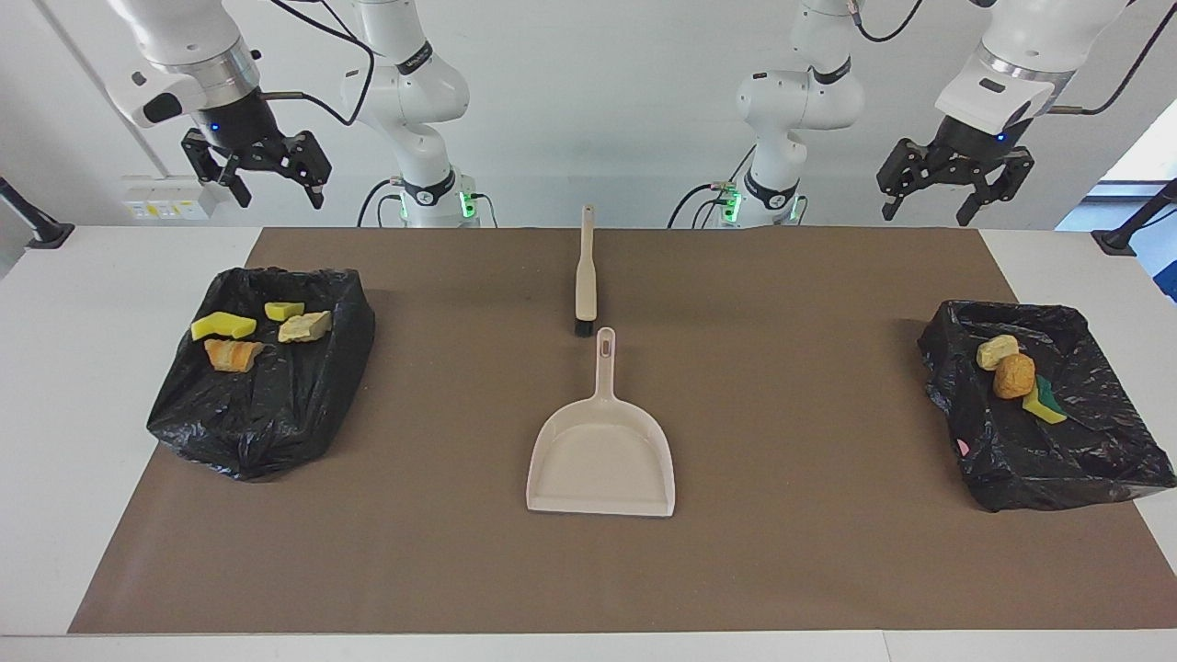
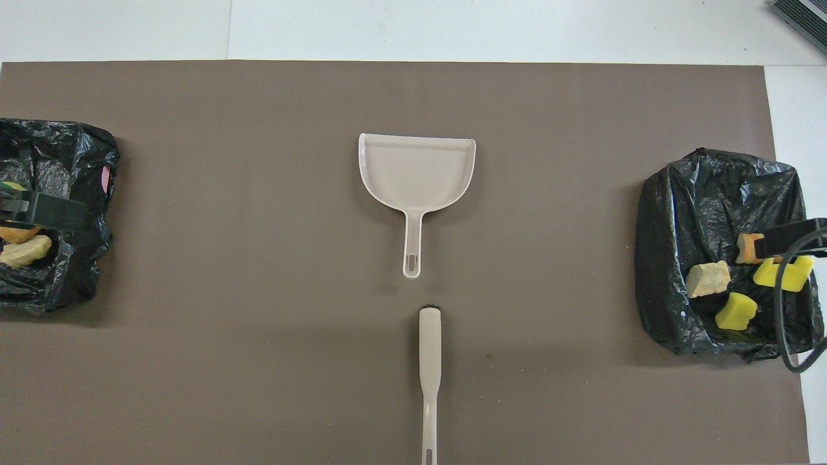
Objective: Sweep and dump trash in bin
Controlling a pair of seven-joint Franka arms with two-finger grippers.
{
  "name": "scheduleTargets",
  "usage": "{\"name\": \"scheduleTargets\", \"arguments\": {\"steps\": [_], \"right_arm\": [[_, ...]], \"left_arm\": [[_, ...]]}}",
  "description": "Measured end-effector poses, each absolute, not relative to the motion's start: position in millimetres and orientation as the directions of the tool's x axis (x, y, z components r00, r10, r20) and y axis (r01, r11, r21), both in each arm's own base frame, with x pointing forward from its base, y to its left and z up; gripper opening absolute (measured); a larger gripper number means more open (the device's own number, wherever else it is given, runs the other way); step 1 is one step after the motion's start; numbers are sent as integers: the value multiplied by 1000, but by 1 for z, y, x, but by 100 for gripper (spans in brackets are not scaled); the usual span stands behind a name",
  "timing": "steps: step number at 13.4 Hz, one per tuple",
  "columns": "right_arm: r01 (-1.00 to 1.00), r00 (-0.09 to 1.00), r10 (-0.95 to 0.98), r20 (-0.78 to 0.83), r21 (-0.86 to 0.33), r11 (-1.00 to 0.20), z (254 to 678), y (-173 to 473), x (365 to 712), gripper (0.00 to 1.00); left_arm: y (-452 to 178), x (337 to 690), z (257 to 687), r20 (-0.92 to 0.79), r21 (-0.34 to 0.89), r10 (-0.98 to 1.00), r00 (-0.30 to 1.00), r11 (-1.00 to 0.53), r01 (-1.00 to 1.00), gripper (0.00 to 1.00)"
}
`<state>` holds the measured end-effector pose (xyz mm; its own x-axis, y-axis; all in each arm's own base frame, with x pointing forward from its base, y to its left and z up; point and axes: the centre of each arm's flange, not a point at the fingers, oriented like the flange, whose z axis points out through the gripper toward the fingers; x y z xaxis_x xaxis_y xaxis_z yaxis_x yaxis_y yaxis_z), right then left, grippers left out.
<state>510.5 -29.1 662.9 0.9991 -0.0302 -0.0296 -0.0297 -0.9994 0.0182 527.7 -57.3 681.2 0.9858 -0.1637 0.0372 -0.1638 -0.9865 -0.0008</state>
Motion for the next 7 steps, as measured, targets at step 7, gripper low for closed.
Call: {"name": "scheduleTargets", "arguments": {"steps": [7], "right_arm": [[-30, 999, -30, -30, 18, -999, 663, -29, 511, 100]], "left_arm": [[-45, 529, 680, 32, -1, -142, 989, -990, -142, 100]]}}
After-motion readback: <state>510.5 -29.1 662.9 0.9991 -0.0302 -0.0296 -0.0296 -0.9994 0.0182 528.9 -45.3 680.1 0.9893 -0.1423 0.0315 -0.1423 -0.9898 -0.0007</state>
